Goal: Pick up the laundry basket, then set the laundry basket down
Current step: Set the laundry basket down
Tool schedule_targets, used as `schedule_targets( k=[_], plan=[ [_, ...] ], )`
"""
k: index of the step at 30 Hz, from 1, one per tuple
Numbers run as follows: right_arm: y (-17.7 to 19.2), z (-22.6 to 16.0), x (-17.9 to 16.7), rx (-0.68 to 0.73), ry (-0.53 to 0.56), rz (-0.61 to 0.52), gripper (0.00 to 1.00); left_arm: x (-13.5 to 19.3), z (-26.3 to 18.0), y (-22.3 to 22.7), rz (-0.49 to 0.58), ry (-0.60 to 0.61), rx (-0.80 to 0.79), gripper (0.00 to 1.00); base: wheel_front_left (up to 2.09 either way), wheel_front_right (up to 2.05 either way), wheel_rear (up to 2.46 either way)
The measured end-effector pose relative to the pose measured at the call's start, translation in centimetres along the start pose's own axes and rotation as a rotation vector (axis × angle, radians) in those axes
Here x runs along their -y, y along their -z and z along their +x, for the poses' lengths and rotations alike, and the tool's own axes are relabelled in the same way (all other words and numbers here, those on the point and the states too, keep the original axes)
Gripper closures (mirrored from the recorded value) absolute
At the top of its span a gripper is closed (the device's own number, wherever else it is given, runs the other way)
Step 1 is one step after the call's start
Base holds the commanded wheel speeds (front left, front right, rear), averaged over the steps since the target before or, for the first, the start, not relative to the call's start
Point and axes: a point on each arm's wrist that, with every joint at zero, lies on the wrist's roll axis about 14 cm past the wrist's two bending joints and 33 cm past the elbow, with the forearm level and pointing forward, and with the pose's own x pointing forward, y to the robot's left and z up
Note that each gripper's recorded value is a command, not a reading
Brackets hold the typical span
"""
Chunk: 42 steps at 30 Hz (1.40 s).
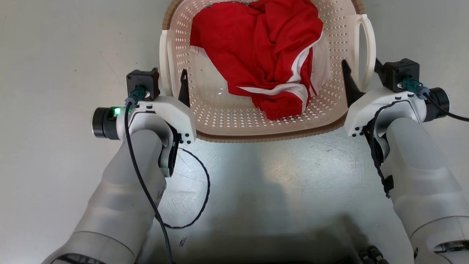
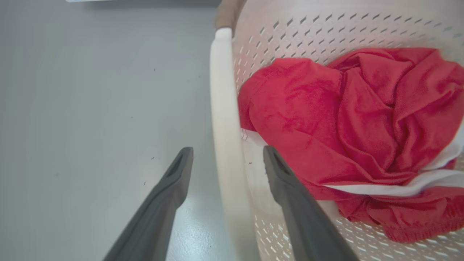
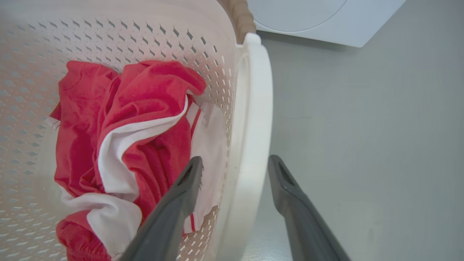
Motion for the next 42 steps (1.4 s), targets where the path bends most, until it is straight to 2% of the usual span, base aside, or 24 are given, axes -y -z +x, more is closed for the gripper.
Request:
schedule_targets(
  k=[17,23,42],
  plan=[
    [-0.9,-1.2,0.3,0.02,0.012,0.018,0.0,-0.2,-0.3,-2.8,0.013,-0.025,0.054,0.0,0.0,0.0,0.0],
    [-3.0,-2.2,0.2,0.074,0.009,0.028,0.0,0.0,-1.4,-4.0,-0.011,-0.03,0.085,0.0,0.0,0.0,0.0],
    [-8.3,-10.8,1.6,0.286,0.072,0.058,0.0,1.2,-8.7,-8.7,-0.08,0.009,0.25,0.0,0.0,0.0,0.0]
  ],
)
